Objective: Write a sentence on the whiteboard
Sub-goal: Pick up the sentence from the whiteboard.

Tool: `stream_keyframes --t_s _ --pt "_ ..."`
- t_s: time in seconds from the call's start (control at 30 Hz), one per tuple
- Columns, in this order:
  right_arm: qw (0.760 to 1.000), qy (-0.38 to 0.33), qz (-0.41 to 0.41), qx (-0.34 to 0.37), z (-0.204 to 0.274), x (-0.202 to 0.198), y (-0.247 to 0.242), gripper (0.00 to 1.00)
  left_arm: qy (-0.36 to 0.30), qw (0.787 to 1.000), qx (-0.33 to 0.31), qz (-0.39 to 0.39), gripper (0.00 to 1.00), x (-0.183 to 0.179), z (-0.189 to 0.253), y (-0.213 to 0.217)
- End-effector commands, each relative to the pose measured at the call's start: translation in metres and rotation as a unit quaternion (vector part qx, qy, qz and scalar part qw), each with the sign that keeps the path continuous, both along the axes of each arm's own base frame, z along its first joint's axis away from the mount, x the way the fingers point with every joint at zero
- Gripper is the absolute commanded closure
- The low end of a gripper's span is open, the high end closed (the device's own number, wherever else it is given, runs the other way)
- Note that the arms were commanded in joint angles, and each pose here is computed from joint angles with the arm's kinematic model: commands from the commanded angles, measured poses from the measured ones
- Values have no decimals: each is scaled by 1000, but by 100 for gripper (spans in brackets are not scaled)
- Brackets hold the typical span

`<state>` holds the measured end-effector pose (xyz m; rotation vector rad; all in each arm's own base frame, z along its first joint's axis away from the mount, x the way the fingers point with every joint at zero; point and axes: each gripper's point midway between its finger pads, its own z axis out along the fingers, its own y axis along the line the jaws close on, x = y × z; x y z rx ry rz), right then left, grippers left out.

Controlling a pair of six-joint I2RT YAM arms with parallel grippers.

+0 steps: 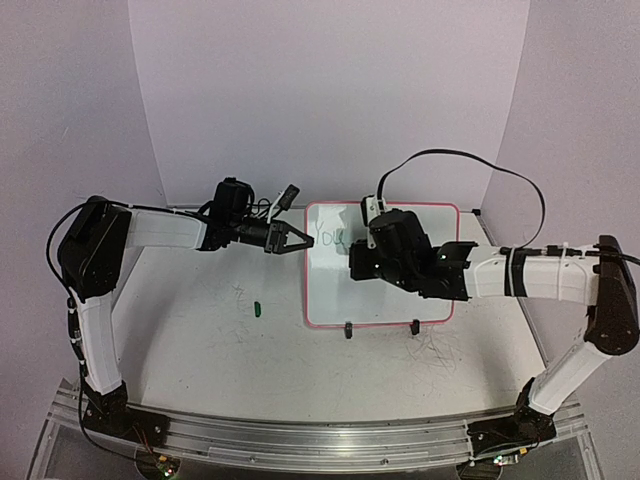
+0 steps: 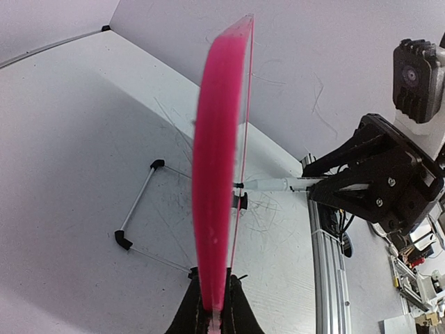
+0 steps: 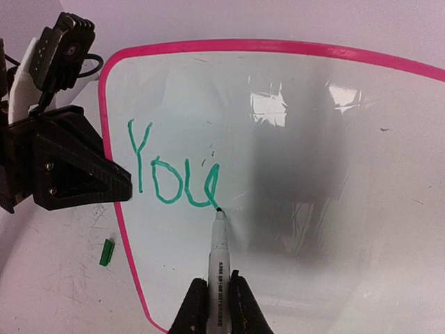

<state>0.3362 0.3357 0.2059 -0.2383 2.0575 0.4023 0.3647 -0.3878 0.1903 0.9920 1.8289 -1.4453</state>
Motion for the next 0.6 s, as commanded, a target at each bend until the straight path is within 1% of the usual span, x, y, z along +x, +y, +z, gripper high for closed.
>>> stream_keyframes --t_s 0.0,0.07,0.13,0.33,0.57 --pt "997 -35 38 57 49 -14 3 100 -28 1000 -7 -12 100 -11 13 -6" --pt "994 -58 63 74 61 -22 1 100 -28 1000 -7 -12 100 -11 14 -7" --pt "993 -74 58 76 65 -25 -8 100 -28 1000 -7 -12 100 -11 14 -6" --pt "995 -77 39 56 63 -22 -16 100 -29 1000 -3 -2 100 -9 12 -5" --pt "996 -76 26 46 62 -20 -22 100 -34 999 10 34 100 -4 16 1"
